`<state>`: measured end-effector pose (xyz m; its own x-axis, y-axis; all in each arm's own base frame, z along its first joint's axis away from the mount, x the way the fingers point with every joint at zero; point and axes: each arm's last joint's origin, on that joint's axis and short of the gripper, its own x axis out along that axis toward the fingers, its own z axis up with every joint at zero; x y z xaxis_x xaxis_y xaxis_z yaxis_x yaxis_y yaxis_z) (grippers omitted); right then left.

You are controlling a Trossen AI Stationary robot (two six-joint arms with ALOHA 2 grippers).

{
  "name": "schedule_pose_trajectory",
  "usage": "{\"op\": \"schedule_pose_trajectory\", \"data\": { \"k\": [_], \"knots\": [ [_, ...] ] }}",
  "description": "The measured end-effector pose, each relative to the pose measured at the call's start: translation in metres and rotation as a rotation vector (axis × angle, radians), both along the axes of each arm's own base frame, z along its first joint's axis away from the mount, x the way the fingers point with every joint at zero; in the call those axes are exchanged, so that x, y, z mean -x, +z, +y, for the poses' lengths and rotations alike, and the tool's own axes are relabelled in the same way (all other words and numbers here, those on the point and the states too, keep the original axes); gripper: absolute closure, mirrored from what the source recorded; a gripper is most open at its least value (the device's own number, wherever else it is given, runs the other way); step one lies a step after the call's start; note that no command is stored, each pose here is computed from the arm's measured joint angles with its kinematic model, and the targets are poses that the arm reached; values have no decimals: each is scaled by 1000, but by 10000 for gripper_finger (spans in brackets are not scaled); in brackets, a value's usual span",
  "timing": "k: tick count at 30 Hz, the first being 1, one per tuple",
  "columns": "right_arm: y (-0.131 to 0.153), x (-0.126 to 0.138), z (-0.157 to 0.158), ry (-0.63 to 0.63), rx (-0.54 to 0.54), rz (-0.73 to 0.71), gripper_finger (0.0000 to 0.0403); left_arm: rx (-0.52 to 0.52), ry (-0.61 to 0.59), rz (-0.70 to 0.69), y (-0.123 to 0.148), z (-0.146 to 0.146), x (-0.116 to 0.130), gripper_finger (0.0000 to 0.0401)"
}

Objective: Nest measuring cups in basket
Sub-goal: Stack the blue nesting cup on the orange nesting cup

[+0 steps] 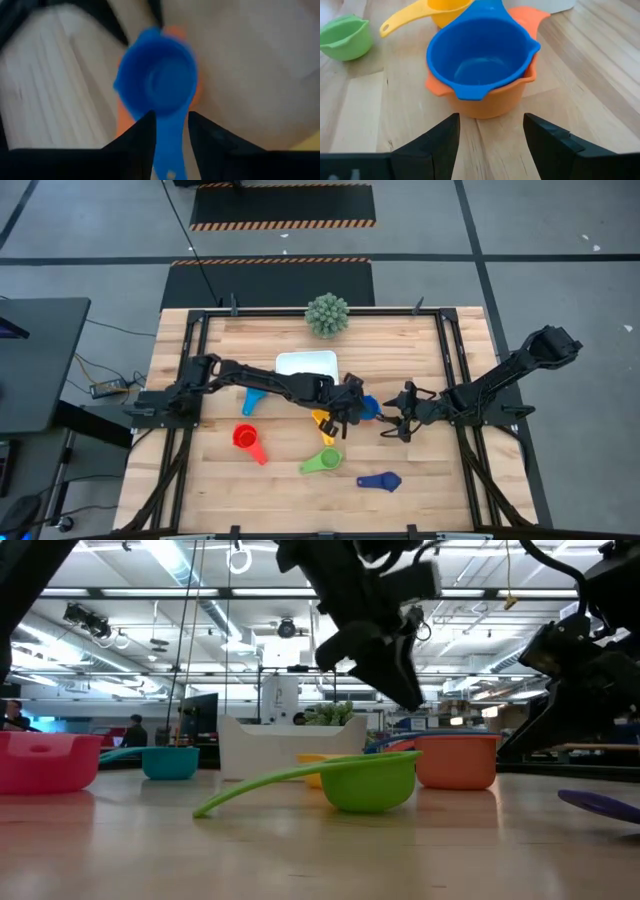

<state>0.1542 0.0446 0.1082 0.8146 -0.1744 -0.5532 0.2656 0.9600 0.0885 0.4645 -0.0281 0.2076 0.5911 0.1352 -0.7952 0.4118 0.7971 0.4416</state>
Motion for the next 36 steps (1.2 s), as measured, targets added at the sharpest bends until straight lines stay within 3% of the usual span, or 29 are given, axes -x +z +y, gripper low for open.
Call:
{"op": "schedule_pose_trajectory", "data": {
  "k": [4, 11, 16, 27, 36],
  "knots": [
    [-1, 0, -3, -17, 2, 16, 177, -3, 29, 59, -3, 7, 4, 261],
    [-5, 1, -15, -119, 22, 59, 177, 26, 97, 73, -13, 19, 2, 170],
    [-4, 0, -26, -216, 102, 58, 178, -48, 86, 64, -20, 21, -3, 130],
    [2, -7, -41, -215, 196, 111, 179, -151, 73, 82, -26, 22, -4, 135],
    [3, -10, -48, -163, 174, 103, 179, -171, 50, 49, -24, 28, -8, 136]
  ]
}}
